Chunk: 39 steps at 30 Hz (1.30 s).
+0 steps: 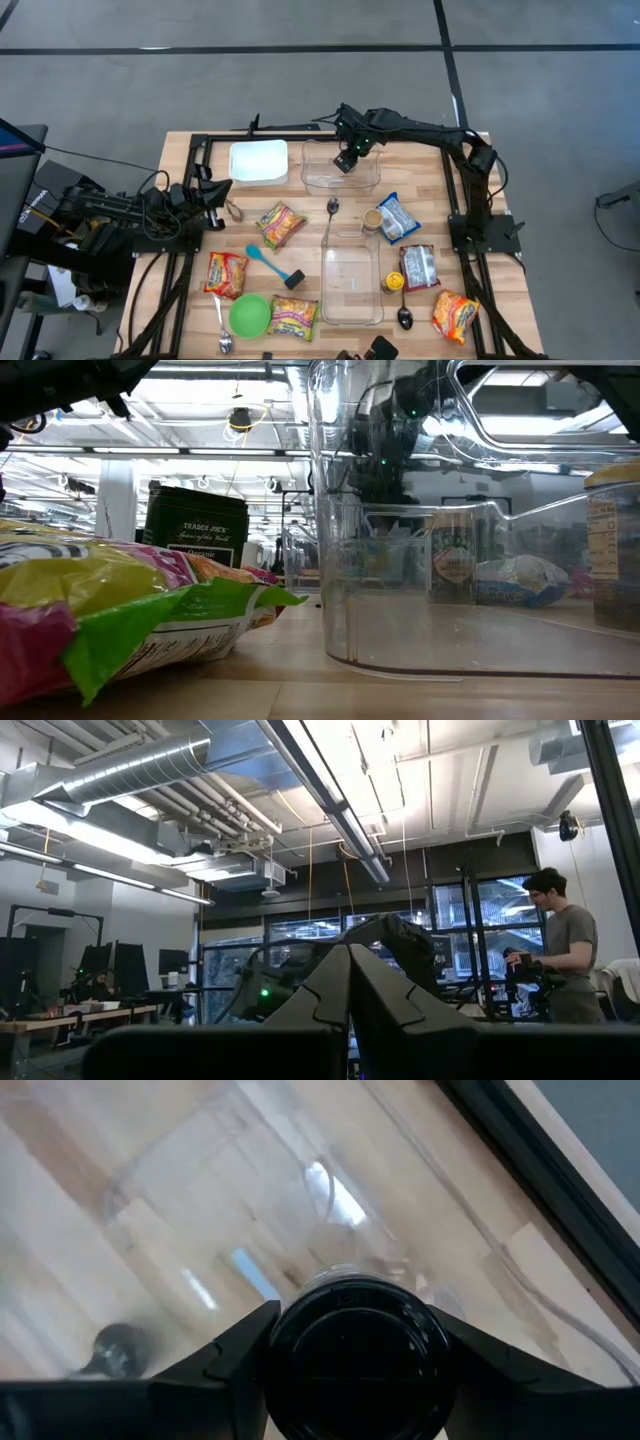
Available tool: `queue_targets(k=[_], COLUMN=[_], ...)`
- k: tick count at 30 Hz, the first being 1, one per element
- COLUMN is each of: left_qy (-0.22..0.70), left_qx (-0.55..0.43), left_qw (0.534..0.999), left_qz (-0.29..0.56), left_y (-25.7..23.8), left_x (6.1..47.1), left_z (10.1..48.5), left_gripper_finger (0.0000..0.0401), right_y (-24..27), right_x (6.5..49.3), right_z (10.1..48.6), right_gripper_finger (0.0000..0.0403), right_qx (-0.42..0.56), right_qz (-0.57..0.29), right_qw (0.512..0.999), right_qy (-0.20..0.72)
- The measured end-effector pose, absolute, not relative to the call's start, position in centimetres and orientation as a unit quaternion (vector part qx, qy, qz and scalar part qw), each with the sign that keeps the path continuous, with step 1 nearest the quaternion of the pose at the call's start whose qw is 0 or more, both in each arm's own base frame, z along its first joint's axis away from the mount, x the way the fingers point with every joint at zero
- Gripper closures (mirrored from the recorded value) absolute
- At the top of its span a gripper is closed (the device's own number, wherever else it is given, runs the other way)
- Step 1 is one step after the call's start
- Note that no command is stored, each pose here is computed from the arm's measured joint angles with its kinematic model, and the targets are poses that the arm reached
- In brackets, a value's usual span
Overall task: Pick & Place Food Item
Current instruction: Put the black seasoning bottle into the top transparent bin
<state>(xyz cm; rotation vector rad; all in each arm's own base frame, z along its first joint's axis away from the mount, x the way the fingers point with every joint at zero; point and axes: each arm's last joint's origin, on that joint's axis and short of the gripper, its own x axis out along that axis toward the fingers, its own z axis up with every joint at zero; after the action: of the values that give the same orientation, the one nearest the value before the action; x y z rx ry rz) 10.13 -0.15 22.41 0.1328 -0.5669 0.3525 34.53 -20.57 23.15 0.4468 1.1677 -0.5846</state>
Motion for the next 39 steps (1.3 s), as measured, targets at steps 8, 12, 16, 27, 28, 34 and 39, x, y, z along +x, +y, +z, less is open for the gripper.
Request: queue_targets(k=[8, 12, 16, 27, 28, 34, 39], left_qy=[-0.278, -0.278, -0.278, -0.278, -0.278, -0.278, -0.278], left_qx=[0.065, 0.065, 0.065, 0.065, 0.065, 0.065, 0.065], left_qw=[0.943, 0.943, 0.943, 0.943, 0.943, 0.943, 0.943], left_qz=[0.173, 0.173, 0.173, 0.173, 0.173, 0.173, 0.173], left_y=[-0.15, -0.15, -0.15, -0.15, -0.15, -0.15, -0.15], left_x=[10.13, 10.13, 10.13, 10.13, 10.13, 10.13, 10.13], left_z=[22.41, 22.41, 22.41, 22.41, 22.41, 22.41, 22.41], left_gripper_finger=[0.0401, 0.0401, 0.0401, 0.0401, 0.0401, 0.0401, 0.0401], right_y=[-20.89, -21.09, -21.18, -21.21, -21.2, -21.11, -21.07], right_x=[34.26, 34.14, 34.01, 34.01, 34.0, 33.85, 33.78], right_z=[22.55, 22.57, 22.55, 22.55, 22.55, 22.49, 22.47], right_gripper_finger=[0.0195, 0.0194, 0.0194, 0.0194, 0.0194, 0.0194, 0.0193], right_qx=[0.209, 0.216, 0.221, 0.222, 0.222, 0.233, 0.235], right_qz=[-0.274, -0.281, -0.284, -0.285, -0.285, -0.291, -0.292], right_qw=[0.772, 0.77, 0.766, 0.766, 0.766, 0.757, 0.754], right_qy=[0.535, 0.531, 0.532, 0.532, 0.532, 0.536, 0.539])
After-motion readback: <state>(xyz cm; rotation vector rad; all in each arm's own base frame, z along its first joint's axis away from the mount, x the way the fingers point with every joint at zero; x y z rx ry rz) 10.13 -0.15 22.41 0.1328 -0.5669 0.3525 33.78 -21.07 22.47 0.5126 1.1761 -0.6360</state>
